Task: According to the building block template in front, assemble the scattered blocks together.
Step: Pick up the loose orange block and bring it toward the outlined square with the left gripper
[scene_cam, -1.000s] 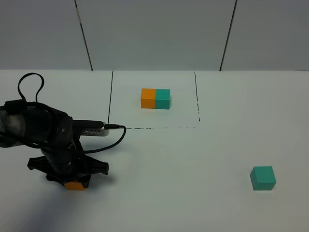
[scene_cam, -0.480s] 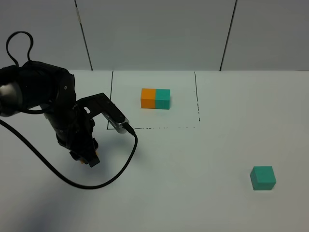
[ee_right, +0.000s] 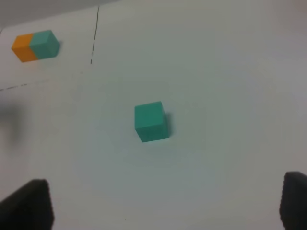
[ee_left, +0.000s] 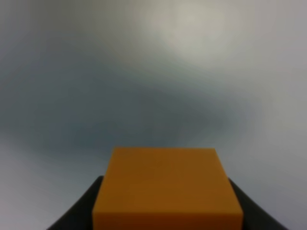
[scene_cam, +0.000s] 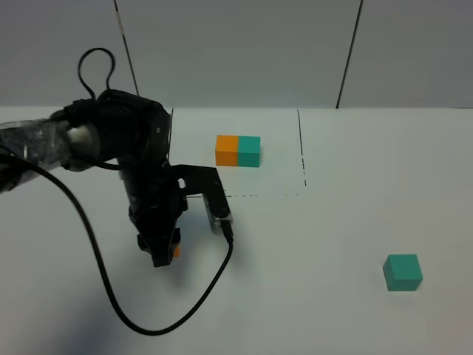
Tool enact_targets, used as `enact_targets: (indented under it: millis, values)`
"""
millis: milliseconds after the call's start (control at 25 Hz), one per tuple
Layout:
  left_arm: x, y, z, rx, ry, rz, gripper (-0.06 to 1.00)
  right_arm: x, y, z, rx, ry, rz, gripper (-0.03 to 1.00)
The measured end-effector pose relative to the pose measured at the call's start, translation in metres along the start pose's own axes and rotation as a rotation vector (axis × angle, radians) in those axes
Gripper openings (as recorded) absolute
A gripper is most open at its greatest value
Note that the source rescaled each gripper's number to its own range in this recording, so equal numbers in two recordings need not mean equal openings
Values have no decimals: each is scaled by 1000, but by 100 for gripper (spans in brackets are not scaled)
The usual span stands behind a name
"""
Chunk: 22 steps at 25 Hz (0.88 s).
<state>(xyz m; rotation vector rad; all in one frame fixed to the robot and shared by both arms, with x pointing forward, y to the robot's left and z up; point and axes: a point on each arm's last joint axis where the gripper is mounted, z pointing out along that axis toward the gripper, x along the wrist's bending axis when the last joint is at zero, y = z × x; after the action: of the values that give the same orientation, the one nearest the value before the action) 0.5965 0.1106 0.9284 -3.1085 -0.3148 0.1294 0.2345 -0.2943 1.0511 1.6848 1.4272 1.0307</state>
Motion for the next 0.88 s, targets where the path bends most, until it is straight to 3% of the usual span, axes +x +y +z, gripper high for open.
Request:
enact_targets:
  millis: [240,520,880]
  values:
    - [2,44,8,50,28,104,0,0,0,0,0,0,2,87]
    - [1,82,18,27,67,186,0,0,0,0,0,-1,1,87]
    - [-8,105,22,-84,101,264,0,0,0,0,0,-3,1,87]
